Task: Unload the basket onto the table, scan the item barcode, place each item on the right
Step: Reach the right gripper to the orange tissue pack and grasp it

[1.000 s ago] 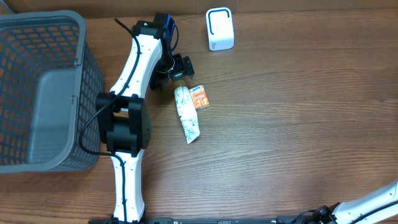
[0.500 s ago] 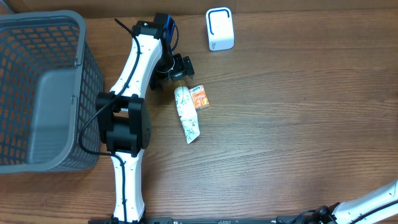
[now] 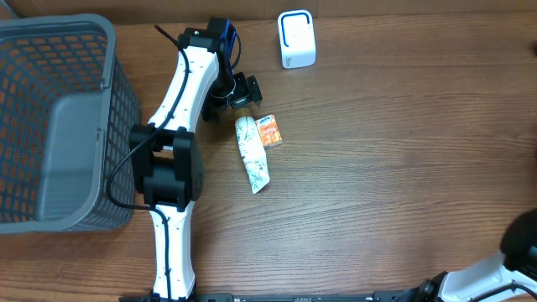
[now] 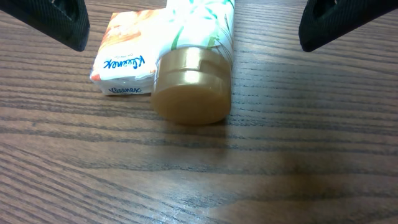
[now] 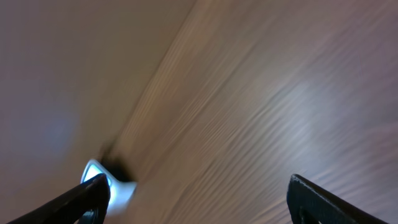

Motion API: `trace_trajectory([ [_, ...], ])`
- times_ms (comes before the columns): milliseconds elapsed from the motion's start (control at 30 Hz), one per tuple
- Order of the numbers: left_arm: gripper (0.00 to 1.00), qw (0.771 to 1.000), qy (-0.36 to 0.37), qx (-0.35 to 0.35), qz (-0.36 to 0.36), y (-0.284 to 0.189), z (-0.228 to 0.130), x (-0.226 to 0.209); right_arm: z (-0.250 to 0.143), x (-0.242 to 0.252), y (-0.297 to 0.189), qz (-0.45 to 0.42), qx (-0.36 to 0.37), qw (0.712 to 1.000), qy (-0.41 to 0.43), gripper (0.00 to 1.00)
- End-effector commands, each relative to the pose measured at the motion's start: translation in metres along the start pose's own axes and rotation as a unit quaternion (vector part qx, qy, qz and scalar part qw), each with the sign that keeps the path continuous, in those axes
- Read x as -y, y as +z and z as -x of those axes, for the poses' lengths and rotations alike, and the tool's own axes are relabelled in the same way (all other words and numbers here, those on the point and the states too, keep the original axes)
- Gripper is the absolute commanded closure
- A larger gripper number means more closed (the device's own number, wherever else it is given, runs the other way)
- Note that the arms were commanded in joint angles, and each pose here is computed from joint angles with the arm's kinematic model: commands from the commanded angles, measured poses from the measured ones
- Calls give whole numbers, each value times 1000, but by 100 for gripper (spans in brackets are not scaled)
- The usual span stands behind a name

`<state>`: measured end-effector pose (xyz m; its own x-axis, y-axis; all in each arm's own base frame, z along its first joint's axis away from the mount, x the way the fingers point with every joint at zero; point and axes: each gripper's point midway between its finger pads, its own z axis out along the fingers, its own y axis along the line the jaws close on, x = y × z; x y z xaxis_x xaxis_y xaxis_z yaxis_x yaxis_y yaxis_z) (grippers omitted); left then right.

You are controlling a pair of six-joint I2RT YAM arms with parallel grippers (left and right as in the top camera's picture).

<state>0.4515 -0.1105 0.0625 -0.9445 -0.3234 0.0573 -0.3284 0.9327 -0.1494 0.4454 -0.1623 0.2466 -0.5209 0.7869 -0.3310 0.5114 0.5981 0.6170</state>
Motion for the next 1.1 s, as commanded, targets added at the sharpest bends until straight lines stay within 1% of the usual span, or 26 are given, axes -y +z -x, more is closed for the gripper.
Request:
trace_trajectory([
  [0,0,1000,-2,10,2,-7,2,-2,-67,-64,31,60,-85,989,-106,8],
  [33,0,1000,-2,10,2,-7,2,-2,-81,-73,37,65,-100,985,-128,8],
  [100,0,1000,-2,10,2,-7,2,-2,-132,-97,57,73,-146,968,-189,8],
  [167,0,1000,-2,10,2,-7,2,-2,-174,-108,74,61,-179,957,-221,8],
  [233,0,1000,-2,10,2,-7,2,-3,-228,-123,92,67,-218,939,-259,9],
  [267,0,1000,-2,10,2,-7,2,-2,-250,-128,99,73,-232,931,-272,10],
  [333,0,1000,-2,10,2,-7,2,-3,-281,-135,109,78,-252,924,-278,21],
  [367,0,1000,-2,10,2,-7,2,-2,-299,-138,117,79,-263,921,-275,33],
  [400,0,1000,-2,10,2,-7,2,-2,-314,-140,123,79,-273,919,-274,39],
  [433,0,1000,-2,10,2,-7,2,-2,-333,-141,133,81,-284,914,-279,41],
  [600,0,1000,-2,10,2,-7,2,-2,-402,-137,162,78,-328,893,-299,41],
  [667,0,1000,-2,10,2,-7,2,-2,-424,-136,171,80,-340,884,-310,42],
  [767,0,1000,-2,10,2,-7,2,-2,-442,-127,188,47,-332,892,-304,44],
  [833,0,1000,-2,10,2,-7,2,-2,-446,-121,197,21,-313,899,-305,44],
  [967,0,1000,-2,10,2,-7,2,-2,-448,-121,204,21,-303,900,-312,44],
  [1067,0,1000,-2,10,2,-7,2,-2,-446,-120,205,13,-294,905,-308,49],
])
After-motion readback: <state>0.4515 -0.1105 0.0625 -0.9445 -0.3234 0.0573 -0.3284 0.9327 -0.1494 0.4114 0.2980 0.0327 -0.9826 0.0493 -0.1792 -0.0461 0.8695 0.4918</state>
